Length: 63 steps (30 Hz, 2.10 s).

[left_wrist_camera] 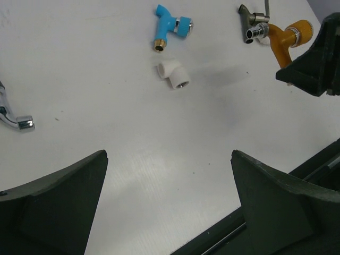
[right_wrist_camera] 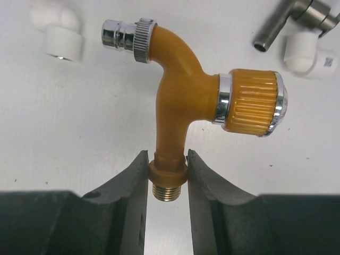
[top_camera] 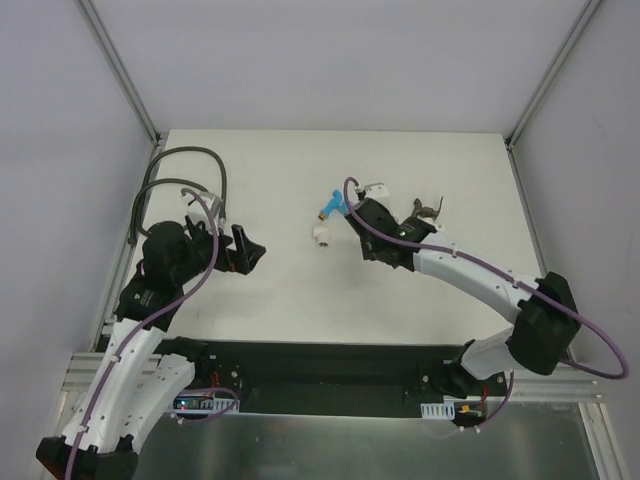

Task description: Install the water faucets

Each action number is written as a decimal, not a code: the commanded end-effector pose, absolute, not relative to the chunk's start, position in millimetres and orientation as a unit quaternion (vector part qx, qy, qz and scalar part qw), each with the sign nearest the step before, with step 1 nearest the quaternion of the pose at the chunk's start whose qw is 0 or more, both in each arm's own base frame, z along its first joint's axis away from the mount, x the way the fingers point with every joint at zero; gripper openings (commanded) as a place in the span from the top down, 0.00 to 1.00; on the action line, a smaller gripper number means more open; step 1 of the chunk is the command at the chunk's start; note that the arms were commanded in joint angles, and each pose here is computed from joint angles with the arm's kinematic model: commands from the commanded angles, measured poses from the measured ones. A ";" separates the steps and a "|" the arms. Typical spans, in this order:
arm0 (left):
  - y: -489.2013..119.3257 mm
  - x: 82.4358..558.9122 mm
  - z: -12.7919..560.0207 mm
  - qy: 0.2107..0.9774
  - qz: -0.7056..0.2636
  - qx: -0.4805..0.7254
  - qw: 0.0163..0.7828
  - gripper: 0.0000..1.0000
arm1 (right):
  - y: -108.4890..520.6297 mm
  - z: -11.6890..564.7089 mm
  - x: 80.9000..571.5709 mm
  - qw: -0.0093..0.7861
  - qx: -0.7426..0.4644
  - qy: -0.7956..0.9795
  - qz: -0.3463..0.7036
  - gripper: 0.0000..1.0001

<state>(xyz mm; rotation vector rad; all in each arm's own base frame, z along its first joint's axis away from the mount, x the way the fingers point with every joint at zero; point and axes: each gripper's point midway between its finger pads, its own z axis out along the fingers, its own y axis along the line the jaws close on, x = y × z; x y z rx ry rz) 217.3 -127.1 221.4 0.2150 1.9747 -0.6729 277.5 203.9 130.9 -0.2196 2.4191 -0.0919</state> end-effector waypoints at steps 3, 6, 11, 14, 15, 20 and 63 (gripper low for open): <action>-161.3 234.8 293.9 0.776 -0.346 0.151 0.505 0.01 | 202.2 194.9 259.8 0.414 -0.239 0.878 -0.036 0.98; -177.4 246.3 317.3 0.765 -0.378 0.177 0.491 0.01 | 210.4 212.0 246.5 0.431 -0.286 0.856 -0.010 0.98; -207.0 257.7 348.8 0.742 -0.449 0.225 0.445 0.01 | 227.8 235.1 221.8 0.446 -0.347 0.824 0.044 0.98; -219.2 253.2 345.0 0.735 -0.492 0.242 0.399 0.01 | 240.0 244.1 209.2 0.451 -0.386 0.802 0.063 0.98; -221.7 250.0 342.8 0.731 -0.504 0.248 0.387 0.01 | 244.2 246.1 206.7 0.453 -0.395 0.797 0.067 0.98; -227.1 234.8 321.3 0.726 -0.542 0.255 0.338 0.01 | 268.9 251.4 195.2 0.455 -0.445 0.766 0.090 0.98; -265.1 201.9 287.2 0.712 -0.627 0.257 0.185 0.56 | 346.6 280.0 204.5 0.518 -0.478 0.696 0.136 0.98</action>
